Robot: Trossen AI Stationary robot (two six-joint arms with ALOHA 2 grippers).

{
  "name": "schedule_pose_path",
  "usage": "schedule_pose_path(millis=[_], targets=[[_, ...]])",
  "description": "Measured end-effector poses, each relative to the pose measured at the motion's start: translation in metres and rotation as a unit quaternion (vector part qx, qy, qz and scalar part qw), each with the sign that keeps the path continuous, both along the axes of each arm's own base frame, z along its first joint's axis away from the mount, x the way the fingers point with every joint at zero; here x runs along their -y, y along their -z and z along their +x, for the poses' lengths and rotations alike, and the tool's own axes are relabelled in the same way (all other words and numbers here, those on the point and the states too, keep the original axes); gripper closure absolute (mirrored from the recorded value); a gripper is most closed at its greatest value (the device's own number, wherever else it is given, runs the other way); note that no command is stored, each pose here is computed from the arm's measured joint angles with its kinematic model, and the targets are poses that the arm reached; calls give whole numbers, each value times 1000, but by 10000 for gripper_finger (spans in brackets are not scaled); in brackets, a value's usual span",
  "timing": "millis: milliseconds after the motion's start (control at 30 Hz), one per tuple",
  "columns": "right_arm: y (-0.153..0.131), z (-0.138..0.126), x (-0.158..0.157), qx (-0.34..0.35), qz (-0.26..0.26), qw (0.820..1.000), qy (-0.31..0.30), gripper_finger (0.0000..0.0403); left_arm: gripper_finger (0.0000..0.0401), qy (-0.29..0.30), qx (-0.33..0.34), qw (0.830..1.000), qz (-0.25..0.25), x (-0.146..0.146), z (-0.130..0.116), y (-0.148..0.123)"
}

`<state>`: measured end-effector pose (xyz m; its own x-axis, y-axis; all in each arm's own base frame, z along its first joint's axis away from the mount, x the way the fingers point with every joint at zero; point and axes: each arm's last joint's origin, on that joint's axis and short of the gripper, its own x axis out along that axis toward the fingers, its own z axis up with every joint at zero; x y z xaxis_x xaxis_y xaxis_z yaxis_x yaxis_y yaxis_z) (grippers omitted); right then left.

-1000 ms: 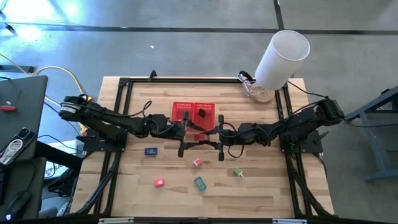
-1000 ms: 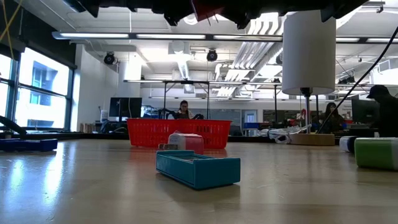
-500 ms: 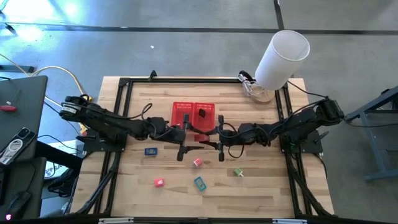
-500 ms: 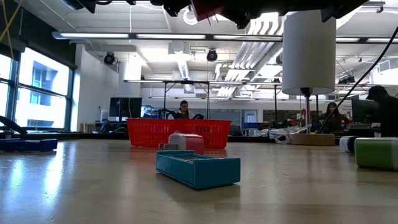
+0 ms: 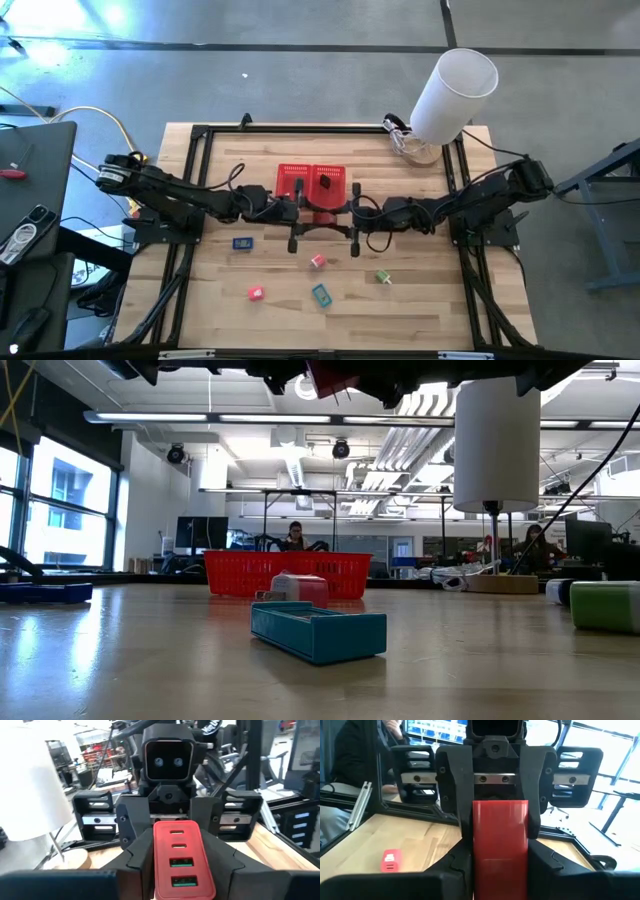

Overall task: Pick & Place Office items
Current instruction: Put the red charger adapter into the left red bin

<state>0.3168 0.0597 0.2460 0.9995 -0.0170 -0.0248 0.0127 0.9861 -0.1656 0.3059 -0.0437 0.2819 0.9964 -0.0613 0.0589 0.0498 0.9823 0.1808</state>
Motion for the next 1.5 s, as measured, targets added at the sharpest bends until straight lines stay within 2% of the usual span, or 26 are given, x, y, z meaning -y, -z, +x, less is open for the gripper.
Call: schedule_pose_path(millis=[167, 233, 467, 600, 733, 833, 900, 1033, 1233, 1333, 1400, 1500], targets=[[0, 0, 0, -1, 1, 1000, -4, 296, 290, -8, -2, 1000, 1, 2, 0, 0], [0, 0, 0, -2, 4, 1000, -4, 282, 290, -6, -3, 1000, 1, 3, 0, 1], [2, 0, -2, -12, 6, 1000, -2, 131, 290, -10, -18, 1000, 2, 2, 0, 4], [6, -1, -3, -31, 7, 999, 14, 76, 290, -50, -41, 998, -1, 2, -4, 5], [12, -2, 0, -56, 36, 996, 66, 52, 290, -63, -79, 995, 3, 2, -12, 5], [15, -2, 2, -71, 59, 993, 75, 47, 290, -69, -108, 991, 22, 2, -16, 7], [17, -2, 4, -81, 82, 990, 78, 47, 290, -95, -119, 987, 41, 4, -19, 8], [23, -2, 10, -110, 130, 984, 58, 50, 290, -118, -135, 978, 107, 15, -23, 11], [27, 0, 25, -142, 264, 954, 1, 50, 290, -82, -149, 952, 253, 40, -30, 14], [26, 1, 33, -152, 327, 932, -32, 50, 290, -60, -146, 930, 332, 53, -34, 15], [25, 2, 38, -149, 353, 923, -31, 50, 290, -40, -142, 906, 397, 59, -37, 16], [24, 2, 43, -138, 367, 920, -6, 50, 290, -15, -136, 866, 481, 69, -38, 19]])
